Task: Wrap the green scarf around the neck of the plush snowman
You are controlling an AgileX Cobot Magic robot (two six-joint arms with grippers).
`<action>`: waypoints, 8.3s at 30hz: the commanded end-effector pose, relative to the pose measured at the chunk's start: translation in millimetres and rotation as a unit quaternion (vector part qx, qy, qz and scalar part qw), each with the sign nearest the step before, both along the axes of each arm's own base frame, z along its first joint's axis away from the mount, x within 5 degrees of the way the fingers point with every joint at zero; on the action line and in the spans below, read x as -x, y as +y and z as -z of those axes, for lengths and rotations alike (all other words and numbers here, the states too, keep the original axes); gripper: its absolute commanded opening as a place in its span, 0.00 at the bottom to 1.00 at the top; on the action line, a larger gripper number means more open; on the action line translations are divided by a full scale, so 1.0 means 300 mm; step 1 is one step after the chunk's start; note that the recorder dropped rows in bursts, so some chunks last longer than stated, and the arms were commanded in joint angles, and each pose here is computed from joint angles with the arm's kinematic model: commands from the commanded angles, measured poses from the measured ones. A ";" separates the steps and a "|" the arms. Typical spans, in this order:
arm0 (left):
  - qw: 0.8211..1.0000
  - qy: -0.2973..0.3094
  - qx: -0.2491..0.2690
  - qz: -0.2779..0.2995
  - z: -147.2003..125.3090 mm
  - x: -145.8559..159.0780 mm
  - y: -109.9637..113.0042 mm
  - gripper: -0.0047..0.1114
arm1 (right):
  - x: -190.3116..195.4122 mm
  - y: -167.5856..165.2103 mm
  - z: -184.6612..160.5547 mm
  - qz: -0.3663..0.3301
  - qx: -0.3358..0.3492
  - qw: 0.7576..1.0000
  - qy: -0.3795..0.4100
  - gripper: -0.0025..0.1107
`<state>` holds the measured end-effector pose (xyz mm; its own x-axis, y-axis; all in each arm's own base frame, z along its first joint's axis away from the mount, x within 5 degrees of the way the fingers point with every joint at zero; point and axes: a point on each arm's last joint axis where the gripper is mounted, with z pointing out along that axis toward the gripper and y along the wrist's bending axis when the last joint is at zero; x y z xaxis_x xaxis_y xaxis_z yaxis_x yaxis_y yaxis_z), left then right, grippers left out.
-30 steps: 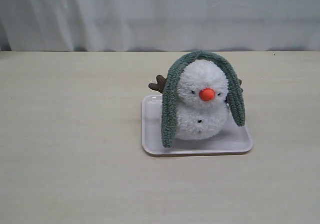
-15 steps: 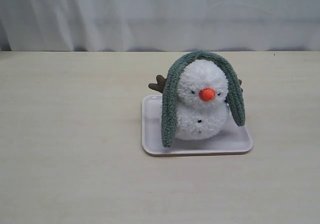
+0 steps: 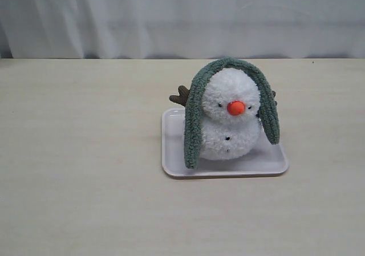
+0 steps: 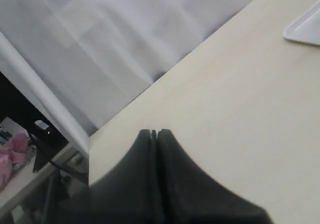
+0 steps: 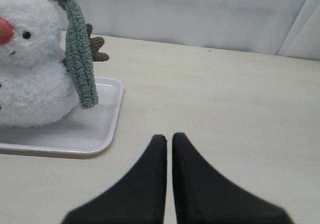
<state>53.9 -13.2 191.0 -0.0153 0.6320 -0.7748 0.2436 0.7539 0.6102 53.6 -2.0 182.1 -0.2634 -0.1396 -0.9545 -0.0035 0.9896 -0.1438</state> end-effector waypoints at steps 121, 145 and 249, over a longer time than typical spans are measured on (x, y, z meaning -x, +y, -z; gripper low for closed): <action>0.950 0.057 0.276 -0.137 0.021 -0.001 0.043 0.04 | 0.000 0.000 -0.002 -0.001 0.001 1.000 -0.006 0.06; 0.950 0.056 0.275 -0.136 0.020 -0.001 0.043 0.04 | 0.000 0.000 -0.002 -0.001 0.001 1.000 -0.006 0.06; 0.950 0.059 0.274 -0.137 0.022 0.000 0.043 0.04 | -1.168 0.262 -0.208 -0.328 -0.025 0.852 0.408 0.21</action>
